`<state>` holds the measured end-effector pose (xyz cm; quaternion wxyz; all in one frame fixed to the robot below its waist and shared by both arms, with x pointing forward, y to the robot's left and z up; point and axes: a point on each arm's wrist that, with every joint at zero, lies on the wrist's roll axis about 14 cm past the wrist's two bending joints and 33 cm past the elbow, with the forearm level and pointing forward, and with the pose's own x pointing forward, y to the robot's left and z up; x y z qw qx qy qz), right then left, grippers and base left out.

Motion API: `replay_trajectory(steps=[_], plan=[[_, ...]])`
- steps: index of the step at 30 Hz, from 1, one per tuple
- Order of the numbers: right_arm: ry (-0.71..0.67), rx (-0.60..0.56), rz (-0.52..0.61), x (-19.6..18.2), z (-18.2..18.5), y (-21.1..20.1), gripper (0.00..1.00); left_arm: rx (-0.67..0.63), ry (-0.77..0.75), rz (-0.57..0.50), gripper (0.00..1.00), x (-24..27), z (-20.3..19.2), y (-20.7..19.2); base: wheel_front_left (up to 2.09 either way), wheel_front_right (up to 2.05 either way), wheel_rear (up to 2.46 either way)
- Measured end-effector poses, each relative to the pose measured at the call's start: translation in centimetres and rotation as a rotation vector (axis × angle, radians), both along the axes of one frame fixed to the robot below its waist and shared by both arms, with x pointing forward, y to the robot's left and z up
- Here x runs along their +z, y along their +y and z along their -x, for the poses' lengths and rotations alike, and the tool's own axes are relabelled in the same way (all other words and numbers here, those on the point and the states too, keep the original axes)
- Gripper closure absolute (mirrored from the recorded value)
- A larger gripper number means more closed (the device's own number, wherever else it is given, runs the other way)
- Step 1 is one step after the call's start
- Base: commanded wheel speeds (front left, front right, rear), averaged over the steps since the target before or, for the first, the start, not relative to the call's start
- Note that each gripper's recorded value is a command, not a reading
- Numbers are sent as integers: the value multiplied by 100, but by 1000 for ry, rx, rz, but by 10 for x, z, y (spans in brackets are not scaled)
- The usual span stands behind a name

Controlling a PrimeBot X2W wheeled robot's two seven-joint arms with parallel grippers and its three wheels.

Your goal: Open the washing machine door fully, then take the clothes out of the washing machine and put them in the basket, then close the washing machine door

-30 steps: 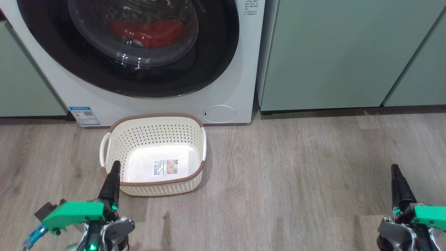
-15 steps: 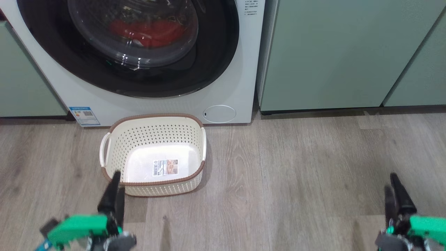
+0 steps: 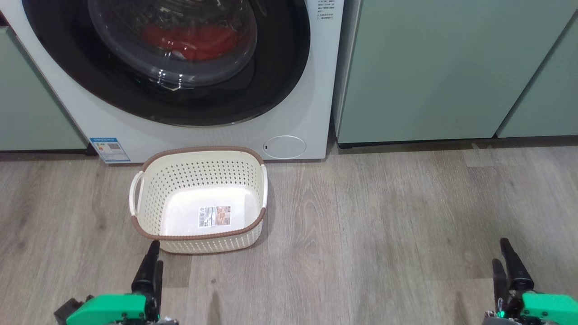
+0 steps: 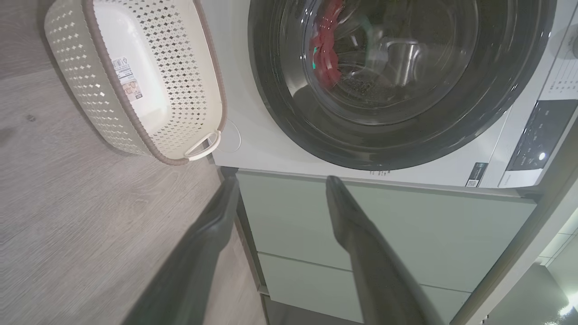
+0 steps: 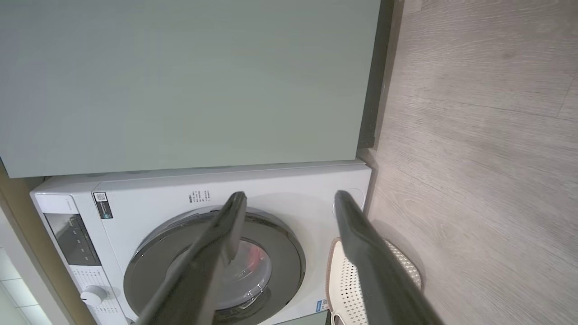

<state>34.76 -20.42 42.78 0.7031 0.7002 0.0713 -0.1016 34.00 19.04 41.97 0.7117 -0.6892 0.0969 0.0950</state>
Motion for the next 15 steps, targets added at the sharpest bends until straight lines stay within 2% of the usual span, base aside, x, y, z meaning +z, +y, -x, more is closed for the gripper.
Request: replay_trajectory(steps=[15], plan=[[-40,48,213,17,-8,3,0,-50,-22,-209,0,12,-7,-2,0,0,0]])
